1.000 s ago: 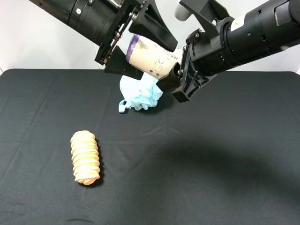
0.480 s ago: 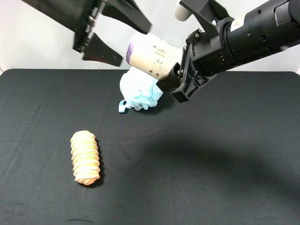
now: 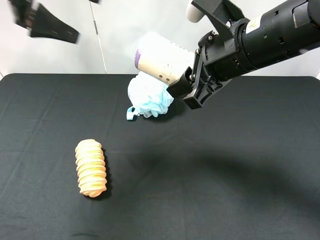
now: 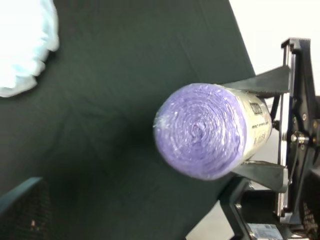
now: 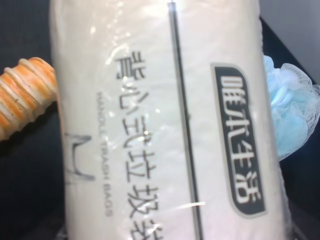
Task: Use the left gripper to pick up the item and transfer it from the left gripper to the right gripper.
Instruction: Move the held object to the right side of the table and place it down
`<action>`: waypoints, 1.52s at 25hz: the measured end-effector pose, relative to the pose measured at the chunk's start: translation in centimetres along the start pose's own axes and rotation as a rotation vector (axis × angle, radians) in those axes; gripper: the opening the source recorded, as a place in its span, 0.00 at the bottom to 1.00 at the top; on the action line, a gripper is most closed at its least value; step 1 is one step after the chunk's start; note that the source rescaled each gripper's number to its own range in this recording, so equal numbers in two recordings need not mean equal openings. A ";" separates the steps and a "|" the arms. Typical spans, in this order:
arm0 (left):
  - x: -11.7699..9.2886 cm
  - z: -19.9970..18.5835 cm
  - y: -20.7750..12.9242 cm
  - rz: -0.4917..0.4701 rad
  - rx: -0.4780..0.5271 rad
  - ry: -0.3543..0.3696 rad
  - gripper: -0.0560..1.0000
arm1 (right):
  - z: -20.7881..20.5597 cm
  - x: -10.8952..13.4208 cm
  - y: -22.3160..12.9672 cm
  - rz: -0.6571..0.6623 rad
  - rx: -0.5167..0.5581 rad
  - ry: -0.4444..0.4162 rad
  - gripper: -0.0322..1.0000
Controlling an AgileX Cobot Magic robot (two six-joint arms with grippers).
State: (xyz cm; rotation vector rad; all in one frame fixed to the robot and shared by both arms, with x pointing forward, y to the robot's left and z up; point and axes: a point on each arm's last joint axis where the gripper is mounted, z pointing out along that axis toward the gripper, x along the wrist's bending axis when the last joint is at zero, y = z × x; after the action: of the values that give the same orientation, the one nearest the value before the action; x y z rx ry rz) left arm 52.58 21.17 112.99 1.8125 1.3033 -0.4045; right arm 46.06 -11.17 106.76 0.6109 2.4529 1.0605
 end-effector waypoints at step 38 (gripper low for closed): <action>-6.3 -11.6 -19.2 0.171 -0.240 0.713 1.00 | 0.0 -0.1 0.1 0.000 -0.011 -0.009 0.03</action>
State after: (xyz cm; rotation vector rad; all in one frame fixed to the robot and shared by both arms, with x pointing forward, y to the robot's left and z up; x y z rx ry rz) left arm 30.56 28.22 115.55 1.9057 1.5534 0.5239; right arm 46.15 -11.16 106.85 0.6111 2.4379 1.0677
